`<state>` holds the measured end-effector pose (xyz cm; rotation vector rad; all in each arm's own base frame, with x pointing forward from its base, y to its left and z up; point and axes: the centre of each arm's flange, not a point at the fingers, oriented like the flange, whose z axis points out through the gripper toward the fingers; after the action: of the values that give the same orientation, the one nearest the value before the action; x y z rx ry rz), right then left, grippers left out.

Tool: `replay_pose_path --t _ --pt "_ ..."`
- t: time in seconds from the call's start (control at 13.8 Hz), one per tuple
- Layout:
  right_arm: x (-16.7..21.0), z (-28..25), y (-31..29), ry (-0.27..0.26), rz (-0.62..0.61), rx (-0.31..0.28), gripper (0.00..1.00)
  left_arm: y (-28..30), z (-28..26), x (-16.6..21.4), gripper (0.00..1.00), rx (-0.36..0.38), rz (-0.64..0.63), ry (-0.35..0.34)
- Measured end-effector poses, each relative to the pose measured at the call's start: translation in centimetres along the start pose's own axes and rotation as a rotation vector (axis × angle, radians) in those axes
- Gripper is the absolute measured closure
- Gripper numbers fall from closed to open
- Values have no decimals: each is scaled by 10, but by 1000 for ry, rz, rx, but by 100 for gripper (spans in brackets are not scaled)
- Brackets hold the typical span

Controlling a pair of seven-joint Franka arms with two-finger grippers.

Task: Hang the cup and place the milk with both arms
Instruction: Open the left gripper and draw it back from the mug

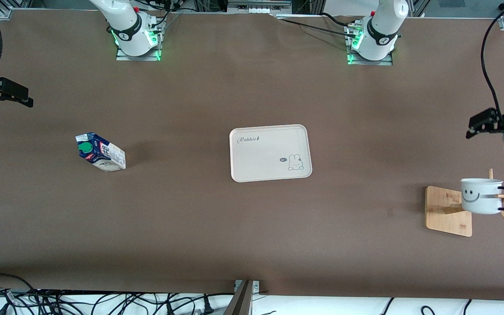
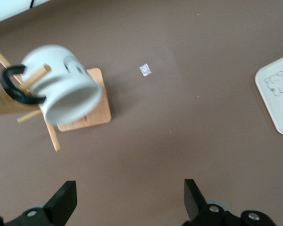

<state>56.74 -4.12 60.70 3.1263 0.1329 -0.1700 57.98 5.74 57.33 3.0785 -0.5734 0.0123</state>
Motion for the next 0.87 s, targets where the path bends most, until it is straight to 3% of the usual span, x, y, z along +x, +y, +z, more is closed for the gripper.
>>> replay_pose_path --t 0.29,0.87 --pt "0 0 0 -1 0 0 0 41 -10 -31 0 -24 -59 -41" --pt "0 0 0 -1 0 0 0 64 6 -23 0 -24 -118 -61"
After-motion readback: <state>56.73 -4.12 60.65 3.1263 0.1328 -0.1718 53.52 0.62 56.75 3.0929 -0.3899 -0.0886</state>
